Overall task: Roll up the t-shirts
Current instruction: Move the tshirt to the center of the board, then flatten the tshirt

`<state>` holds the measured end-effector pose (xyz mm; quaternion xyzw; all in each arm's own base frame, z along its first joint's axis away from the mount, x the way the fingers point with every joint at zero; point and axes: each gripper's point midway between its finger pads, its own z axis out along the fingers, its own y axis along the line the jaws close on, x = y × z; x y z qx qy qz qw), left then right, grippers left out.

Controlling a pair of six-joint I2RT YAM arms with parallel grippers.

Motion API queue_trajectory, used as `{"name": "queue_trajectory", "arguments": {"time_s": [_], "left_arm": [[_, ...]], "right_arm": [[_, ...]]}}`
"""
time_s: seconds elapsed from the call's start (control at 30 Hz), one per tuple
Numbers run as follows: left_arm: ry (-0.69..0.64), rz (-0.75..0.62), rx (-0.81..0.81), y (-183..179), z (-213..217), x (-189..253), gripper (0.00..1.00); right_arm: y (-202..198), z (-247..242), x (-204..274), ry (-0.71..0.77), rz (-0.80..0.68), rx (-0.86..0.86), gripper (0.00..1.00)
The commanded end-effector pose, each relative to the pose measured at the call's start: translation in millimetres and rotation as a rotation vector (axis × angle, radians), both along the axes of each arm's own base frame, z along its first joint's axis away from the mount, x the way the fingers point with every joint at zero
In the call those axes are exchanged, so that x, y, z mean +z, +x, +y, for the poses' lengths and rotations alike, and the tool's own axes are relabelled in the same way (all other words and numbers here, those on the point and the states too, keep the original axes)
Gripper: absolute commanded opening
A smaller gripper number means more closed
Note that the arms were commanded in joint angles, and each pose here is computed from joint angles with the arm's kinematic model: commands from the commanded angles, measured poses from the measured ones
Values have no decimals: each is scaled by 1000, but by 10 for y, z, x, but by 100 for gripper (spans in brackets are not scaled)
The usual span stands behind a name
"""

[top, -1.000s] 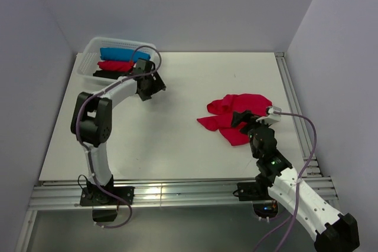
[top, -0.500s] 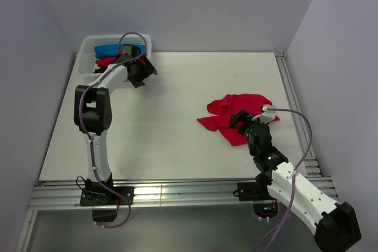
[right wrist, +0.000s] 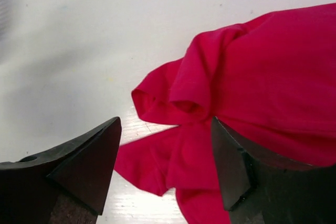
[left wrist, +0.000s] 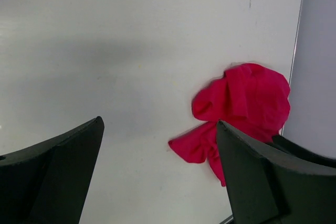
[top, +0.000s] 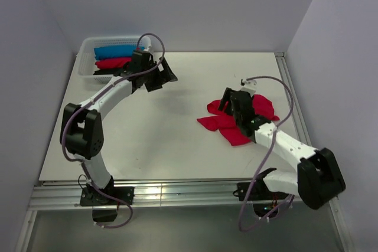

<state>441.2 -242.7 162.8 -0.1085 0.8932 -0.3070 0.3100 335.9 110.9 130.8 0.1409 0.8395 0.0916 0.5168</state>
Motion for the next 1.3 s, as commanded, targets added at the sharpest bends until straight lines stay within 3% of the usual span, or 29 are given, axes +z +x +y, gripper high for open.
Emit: {"name": "queue_trajectory", "arguments": {"time_s": [0.0,0.23,0.53,0.63,0.73,0.77,0.97,1.13,1.27], "left_arm": [[-10,-57,-3,-200,81,256,94],[-54,-15,21,-735,207,93,95],[-57,-9,4,-1039,247,2,95],[-50,-13,5,-1113,281,4,94],[-41,-18,13,-1186,331,-8,94],[-39,-19,15,-1200,343,-11,94],[-5,-15,31,-1279,438,-56,93],[-2,-43,26,-1331,446,30,93],[-20,-78,-1,-1398,343,88,94]], "right_arm": [[166,73,-85,-3,91,-8,77],[220,47,-330,-7,179,-80,82],[368,85,-509,-46,231,-97,79],[426,43,-545,-79,242,-126,70],[488,61,-529,-84,235,-121,24],[484,87,-519,-73,230,-112,1],[386,483,56,75,124,58,0],[89,894,1064,229,0,258,0],[-141,807,1805,295,-126,292,0]]}}
